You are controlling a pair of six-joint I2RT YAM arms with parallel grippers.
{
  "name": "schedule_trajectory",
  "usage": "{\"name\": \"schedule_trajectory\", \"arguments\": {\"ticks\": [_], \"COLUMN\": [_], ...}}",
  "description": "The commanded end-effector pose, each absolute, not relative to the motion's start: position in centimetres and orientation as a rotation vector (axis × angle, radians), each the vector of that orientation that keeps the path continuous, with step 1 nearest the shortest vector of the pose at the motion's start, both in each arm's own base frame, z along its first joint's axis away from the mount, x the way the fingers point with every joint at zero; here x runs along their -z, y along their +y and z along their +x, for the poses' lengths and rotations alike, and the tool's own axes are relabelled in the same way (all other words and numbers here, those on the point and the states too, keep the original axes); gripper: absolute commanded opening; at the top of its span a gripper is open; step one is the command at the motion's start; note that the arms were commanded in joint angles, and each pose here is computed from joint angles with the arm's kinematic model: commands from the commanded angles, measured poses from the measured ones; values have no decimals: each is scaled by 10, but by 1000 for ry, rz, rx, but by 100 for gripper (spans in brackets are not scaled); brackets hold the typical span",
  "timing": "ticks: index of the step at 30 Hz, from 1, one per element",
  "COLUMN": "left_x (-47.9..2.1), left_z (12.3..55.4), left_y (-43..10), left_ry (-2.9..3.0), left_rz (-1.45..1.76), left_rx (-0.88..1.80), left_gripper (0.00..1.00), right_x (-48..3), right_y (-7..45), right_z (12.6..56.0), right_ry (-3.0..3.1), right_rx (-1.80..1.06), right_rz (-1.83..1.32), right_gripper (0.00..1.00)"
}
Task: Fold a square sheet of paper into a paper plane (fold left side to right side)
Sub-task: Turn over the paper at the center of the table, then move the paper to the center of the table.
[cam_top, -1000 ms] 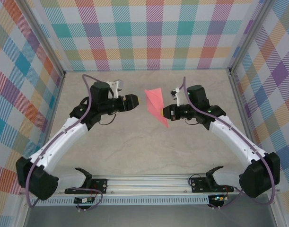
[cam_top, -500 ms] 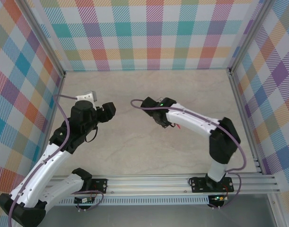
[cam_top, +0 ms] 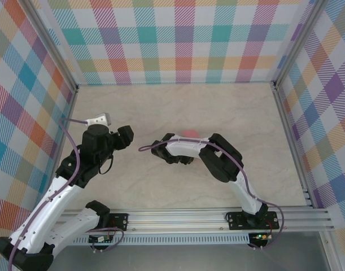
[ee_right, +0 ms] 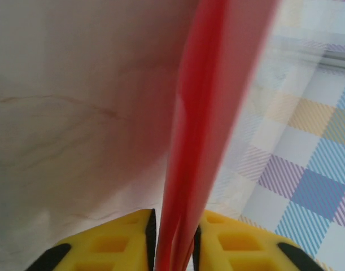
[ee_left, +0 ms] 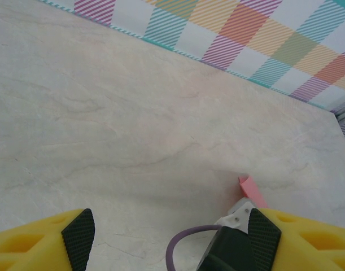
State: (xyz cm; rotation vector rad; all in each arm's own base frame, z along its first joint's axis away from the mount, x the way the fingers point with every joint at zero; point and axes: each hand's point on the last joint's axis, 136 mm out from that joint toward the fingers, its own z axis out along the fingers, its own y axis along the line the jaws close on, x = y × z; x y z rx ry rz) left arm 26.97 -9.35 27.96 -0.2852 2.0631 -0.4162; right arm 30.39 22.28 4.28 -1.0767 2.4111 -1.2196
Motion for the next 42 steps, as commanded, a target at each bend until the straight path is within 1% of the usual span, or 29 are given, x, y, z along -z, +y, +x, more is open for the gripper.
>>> {"name": "schedule_trajectory", "arguments": {"ticks": [1,3,6,8,9,10,12,14,17,18,22,28,32,37,39,42], "left_x": [-268,-259,-242,-230,-222,-213,-198,-181,-160,-153,-132,-98,-83,-66,-62,-57], "left_z": [270,272,277,281,284,287,293,302,312,315,327,349,362,373,376,381], "left_y": [-91,-92,-101,-111,-119,-127,-149,-175,-215,-228,-277,-322,-340,-355,-361,-369], "left_ry": [2089,2110,2146,2173,2198,2221,2271,2319,2381,2398,2435,2486,2499,2519,2522,2526], "left_rz": [-291,-290,-288,-284,-280,-273,-242,-211,-160,-146,-110,-119,-135,-158,-164,-152], "left_rx": [379,366,397,443,472,504,601,718,902,949,1096,1221,1291,1340,1363,1388], "left_gripper": [74,74,75,75,75,75,75,75,74,73,72,70,68,66,63,56], "right_x": [-32,-25,-33,-45,-52,-60,-76,-92,-116,-124,-149,-150,-141,-139,-139,-141], "right_y": [235,244,253,259,260,260,256,248,229,220,186,151,136,124,123,126], "right_z": [287,273,259,251,248,246,244,247,257,262,278,282,280,277,276,273], "right_ry": [2544,2639,2710,2728,2727,2725,2728,2742,2732,2720,2620,2492,2467,2418,2413,2412], "right_rx": [1078,915,710,573,511,447,339,198,-50,-148,-561,-970,-1088,-1158,-1174,-1197], "right_rz": [-1115,-1125,-1101,-1080,-1069,-1046,-983,-876,-660,-567,-208,124,239,295,291,259], "right_gripper": [31,40,54,65,73,79,85,89,96,99,100,100,100,100,100,100]}}
